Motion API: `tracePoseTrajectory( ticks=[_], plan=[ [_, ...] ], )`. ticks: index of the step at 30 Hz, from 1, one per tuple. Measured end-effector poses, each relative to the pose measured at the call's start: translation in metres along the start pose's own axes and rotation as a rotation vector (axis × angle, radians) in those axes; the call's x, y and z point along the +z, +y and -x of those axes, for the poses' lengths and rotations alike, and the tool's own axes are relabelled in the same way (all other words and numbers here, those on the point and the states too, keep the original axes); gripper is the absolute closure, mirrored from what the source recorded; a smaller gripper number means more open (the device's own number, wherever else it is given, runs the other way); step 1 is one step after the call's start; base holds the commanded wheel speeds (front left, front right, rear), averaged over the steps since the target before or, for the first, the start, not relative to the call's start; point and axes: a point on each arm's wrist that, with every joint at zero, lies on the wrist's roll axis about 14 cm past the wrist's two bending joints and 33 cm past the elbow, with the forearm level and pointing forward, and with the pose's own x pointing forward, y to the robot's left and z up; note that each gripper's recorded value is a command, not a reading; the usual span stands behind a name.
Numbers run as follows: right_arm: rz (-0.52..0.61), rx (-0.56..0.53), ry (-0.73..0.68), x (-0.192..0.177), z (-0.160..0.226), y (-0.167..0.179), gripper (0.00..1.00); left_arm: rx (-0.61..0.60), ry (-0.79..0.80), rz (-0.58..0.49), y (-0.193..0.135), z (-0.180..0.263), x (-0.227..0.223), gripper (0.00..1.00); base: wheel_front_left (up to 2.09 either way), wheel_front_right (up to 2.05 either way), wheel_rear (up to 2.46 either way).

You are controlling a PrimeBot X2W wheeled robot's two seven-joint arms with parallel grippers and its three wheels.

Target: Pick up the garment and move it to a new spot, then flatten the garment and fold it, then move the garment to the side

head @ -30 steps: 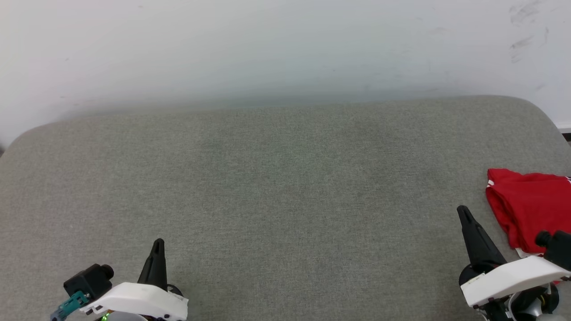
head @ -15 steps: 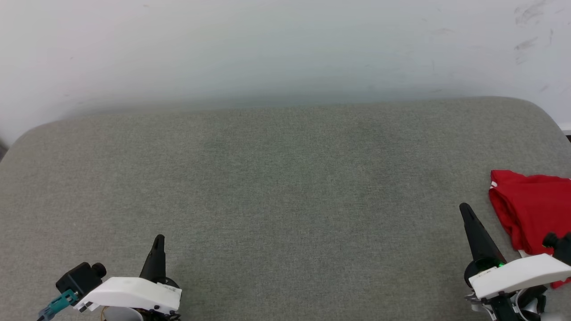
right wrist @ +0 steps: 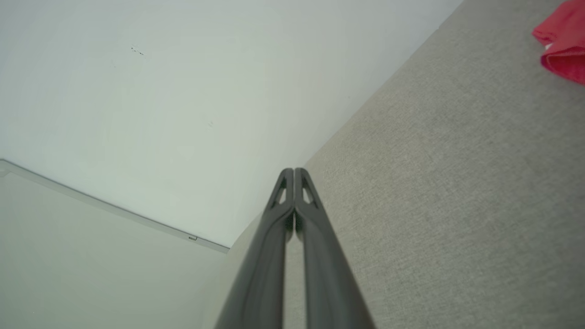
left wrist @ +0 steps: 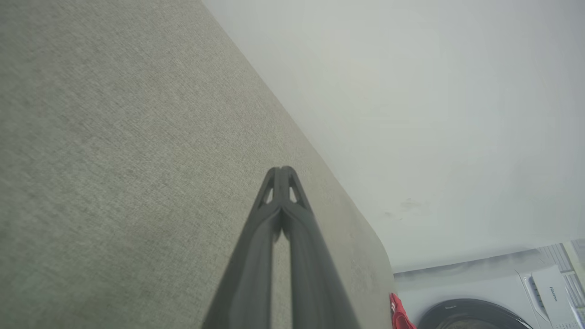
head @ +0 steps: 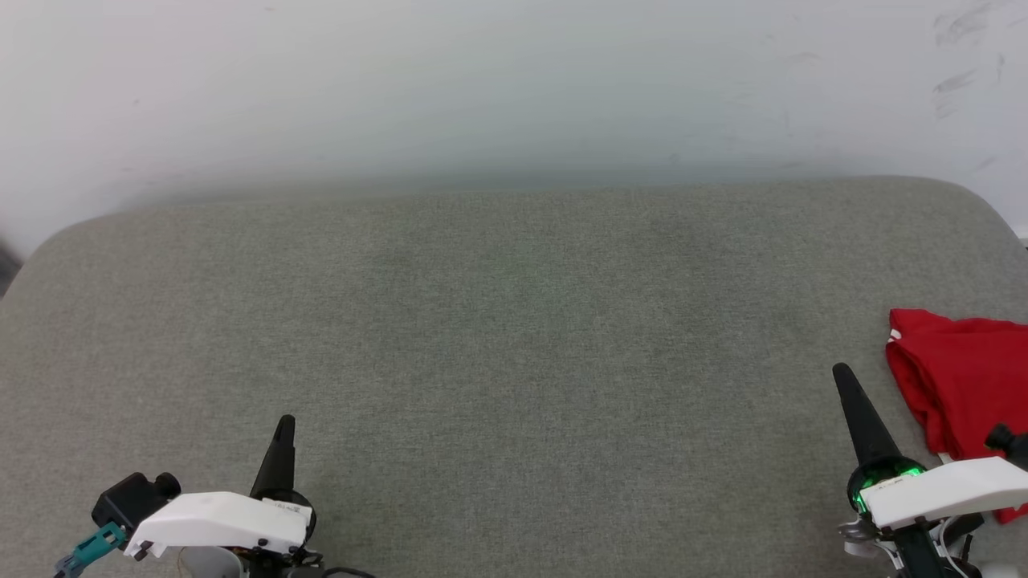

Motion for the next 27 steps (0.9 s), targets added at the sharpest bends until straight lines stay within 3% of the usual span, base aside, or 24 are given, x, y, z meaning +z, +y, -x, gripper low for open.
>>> tracePoseTrajectory(
  ticks=[27],
  plan=[
    [-0.308, -0.004, -0.018, -0.001, -0.008, -0.006, 1.00, -0.039, -0.018, 0.310, -0.004, -0.002, 0.011, 1.00, 0.00, 0.00, 0.00]
  ],
)
